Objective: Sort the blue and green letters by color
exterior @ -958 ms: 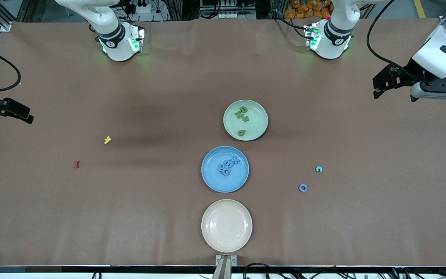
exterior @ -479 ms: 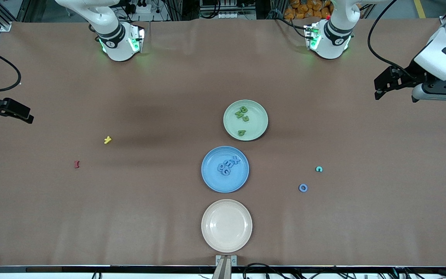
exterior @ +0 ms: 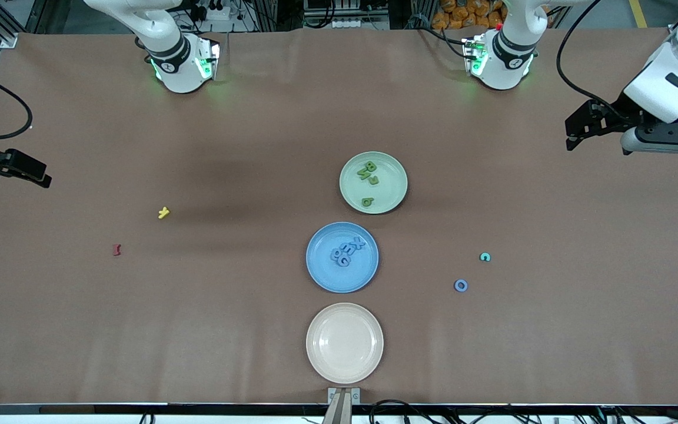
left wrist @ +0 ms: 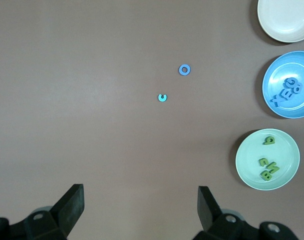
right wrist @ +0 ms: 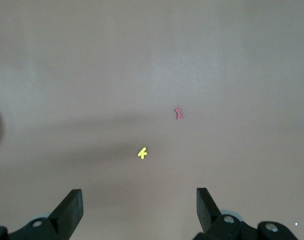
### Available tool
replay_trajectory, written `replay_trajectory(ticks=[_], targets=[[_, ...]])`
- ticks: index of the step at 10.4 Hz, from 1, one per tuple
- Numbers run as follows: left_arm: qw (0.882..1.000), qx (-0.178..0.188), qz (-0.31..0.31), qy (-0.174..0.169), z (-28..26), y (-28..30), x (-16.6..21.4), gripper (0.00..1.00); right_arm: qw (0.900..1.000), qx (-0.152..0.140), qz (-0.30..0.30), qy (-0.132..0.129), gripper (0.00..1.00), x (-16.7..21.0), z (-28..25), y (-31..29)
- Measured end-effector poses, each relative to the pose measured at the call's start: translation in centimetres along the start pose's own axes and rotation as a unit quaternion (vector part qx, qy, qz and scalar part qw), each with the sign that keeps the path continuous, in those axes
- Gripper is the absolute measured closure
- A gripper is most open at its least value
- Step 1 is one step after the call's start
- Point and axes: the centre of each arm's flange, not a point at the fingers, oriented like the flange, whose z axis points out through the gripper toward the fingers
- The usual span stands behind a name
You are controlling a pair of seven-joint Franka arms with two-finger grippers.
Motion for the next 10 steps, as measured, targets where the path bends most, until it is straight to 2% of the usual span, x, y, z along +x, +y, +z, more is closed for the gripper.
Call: replay_trajectory(ticks=[10], targets=[[1.000, 0.000, -0.008, -0.007, 0.8, -1.0, 0.5, 0.00, 1.000, 0.000, 0.000, 0.000, 0.00, 0.0, 0.1, 0.0]])
